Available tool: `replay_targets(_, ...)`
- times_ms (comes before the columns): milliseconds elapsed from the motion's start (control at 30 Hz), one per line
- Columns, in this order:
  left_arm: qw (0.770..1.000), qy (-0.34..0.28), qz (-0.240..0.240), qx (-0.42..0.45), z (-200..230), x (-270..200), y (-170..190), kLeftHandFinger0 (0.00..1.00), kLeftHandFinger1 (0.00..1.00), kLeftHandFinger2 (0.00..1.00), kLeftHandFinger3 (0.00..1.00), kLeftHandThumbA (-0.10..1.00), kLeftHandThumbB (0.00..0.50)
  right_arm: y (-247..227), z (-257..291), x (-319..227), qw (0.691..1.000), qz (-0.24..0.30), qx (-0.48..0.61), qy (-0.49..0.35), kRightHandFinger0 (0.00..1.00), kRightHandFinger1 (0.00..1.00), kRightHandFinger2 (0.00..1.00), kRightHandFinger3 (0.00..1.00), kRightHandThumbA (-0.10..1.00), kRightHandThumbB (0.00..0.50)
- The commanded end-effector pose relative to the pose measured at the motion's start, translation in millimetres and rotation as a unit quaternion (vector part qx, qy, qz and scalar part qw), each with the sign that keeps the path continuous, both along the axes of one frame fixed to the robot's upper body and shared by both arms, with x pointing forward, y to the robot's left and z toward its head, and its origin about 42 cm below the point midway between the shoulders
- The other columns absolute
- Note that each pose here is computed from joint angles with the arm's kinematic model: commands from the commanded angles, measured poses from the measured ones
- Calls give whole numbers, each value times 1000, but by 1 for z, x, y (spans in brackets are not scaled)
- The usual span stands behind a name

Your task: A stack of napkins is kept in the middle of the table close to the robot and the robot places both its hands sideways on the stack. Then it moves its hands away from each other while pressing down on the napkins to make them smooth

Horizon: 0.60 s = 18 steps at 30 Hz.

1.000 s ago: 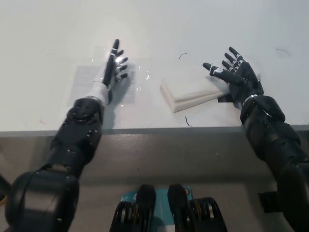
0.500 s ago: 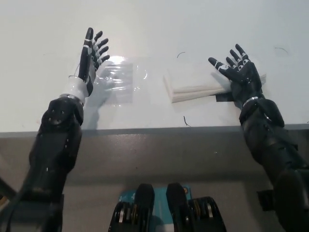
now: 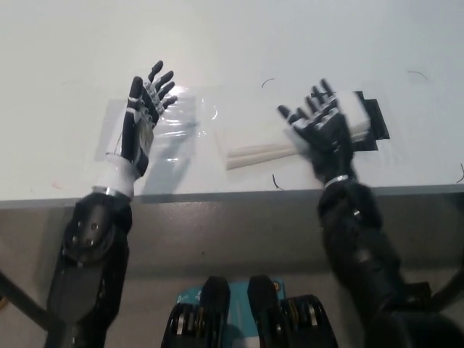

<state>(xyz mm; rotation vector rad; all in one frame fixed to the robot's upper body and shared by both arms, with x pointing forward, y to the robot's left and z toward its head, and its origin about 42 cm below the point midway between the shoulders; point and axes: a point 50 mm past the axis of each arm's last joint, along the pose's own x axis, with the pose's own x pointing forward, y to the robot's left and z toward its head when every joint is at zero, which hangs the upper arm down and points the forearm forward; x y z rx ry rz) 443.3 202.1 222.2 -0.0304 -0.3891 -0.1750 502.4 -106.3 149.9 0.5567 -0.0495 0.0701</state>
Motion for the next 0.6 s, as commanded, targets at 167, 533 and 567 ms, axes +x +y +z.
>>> replay_targets(167,989,-132,-64,1,69,-66,-26,1000,1000,1000,1000,1000,385,69,25,-60,986,60,-34,-154,1000,1000,1000,1000,1000,254)
replay_targets(533,990,-121,-71,28,25,-118,-3,1000,1000,1000,1000,1000,386,-32,165,-165,889,-60,-106,-442,1000,1000,1000,1000,1000,356)
replay_targets(567,990,-119,-72,27,24,-120,-2,1000,1000,1000,1000,1000,388,-39,173,-171,881,-69,-113,-455,1000,1000,1000,1000,1000,354)
